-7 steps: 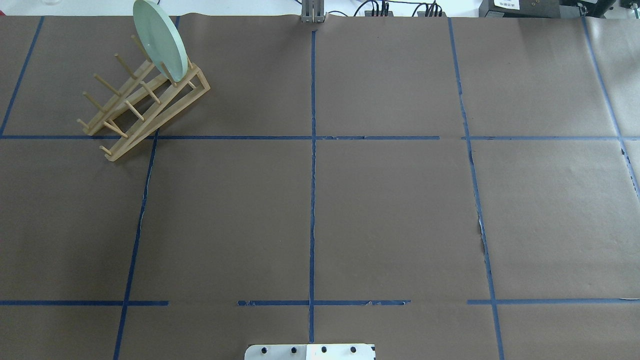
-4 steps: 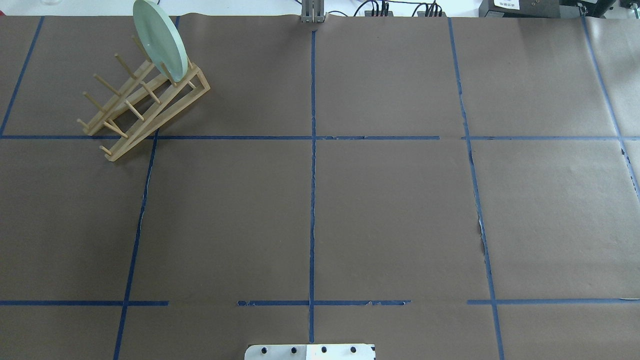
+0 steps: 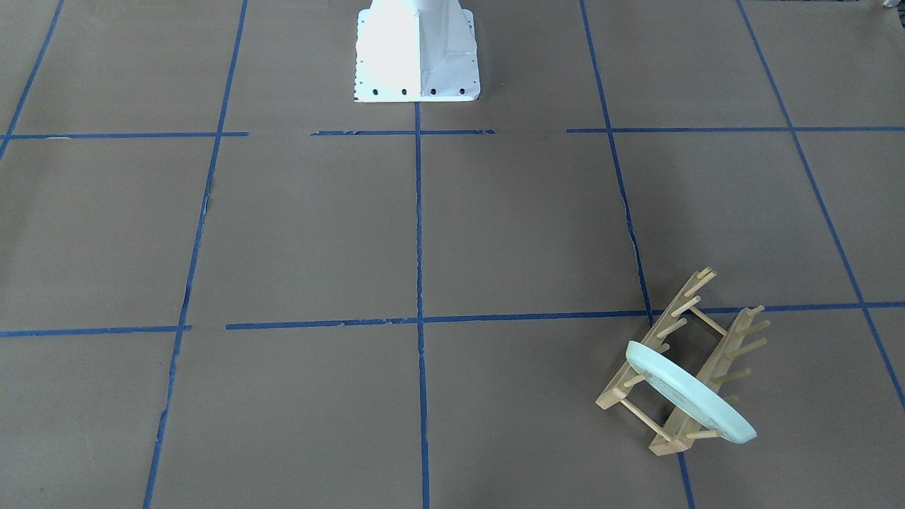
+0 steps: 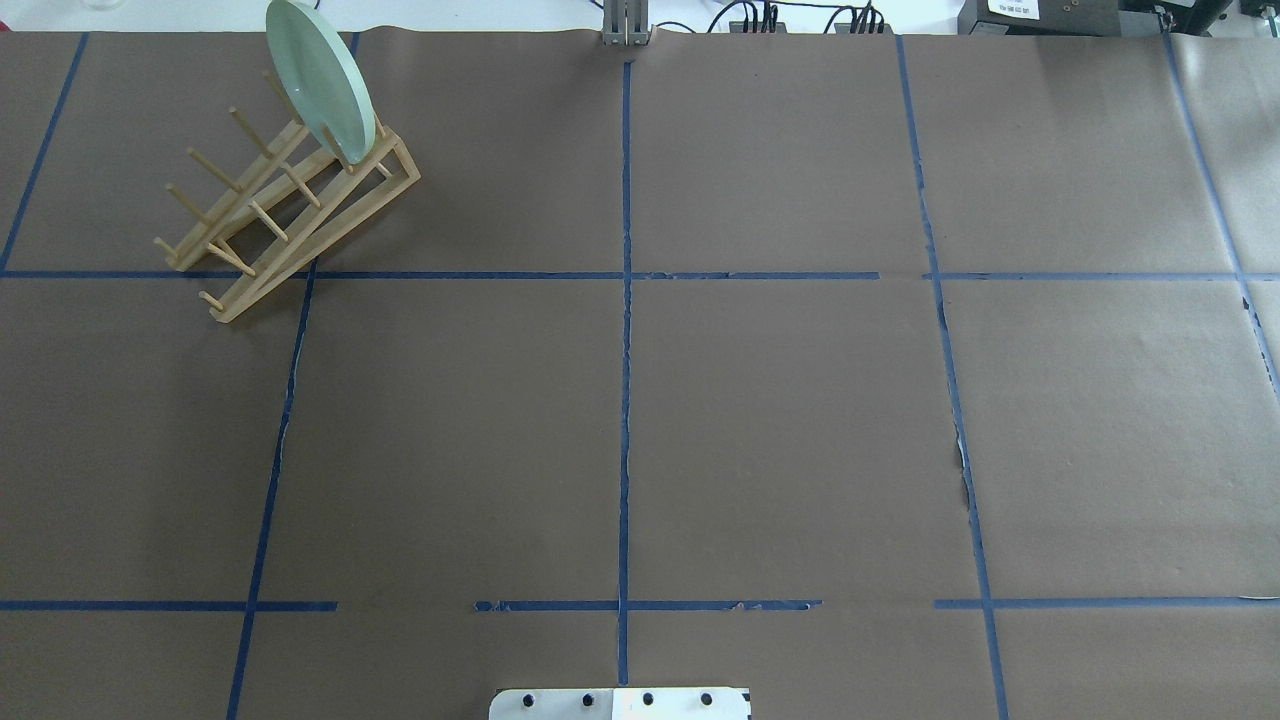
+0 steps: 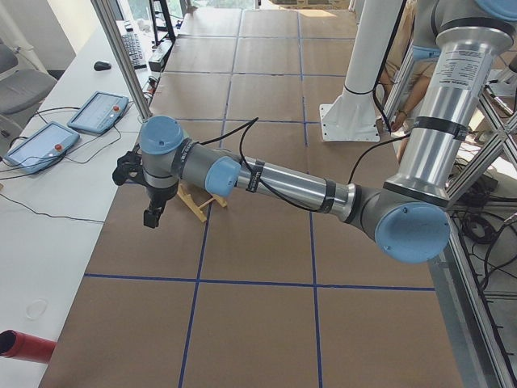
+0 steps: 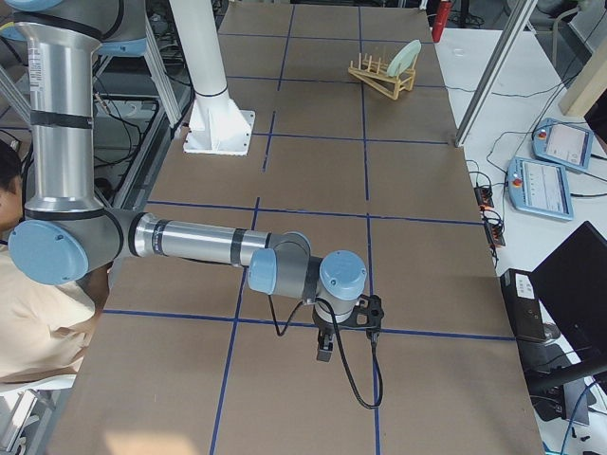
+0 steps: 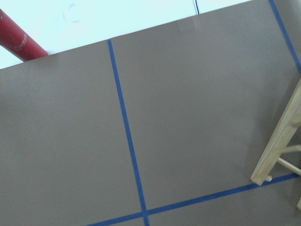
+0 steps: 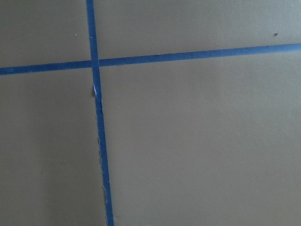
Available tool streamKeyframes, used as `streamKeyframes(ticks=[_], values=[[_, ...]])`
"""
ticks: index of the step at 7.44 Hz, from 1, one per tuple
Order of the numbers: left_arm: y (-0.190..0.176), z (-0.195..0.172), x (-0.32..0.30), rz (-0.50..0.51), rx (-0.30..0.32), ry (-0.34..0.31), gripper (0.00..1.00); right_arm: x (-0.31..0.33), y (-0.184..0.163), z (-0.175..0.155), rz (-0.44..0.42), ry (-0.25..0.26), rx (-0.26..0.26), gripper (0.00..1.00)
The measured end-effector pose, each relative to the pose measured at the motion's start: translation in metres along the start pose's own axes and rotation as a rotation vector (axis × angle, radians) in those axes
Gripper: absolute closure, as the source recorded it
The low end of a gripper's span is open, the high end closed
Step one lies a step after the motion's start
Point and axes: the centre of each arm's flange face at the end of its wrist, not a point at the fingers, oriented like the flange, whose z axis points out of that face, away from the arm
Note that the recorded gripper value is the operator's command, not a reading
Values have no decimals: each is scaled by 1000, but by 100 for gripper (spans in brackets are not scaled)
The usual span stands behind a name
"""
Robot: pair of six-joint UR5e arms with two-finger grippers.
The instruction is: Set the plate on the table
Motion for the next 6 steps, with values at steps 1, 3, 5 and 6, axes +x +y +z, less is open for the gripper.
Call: streamKeyframes(ticks=[1,3,5,6], values=[[-6,0,24,-73,47,68,0,0,0,0,0,0,0,0],[-24,35,110,-266,49,199,0,0,0,0,0,0,0,0],[-41,67,165,-533,73,287,0,0,0,0,0,0,0,0],[-45,82,179,-683,114,335,0,0,0,0,0,0,0,0]])
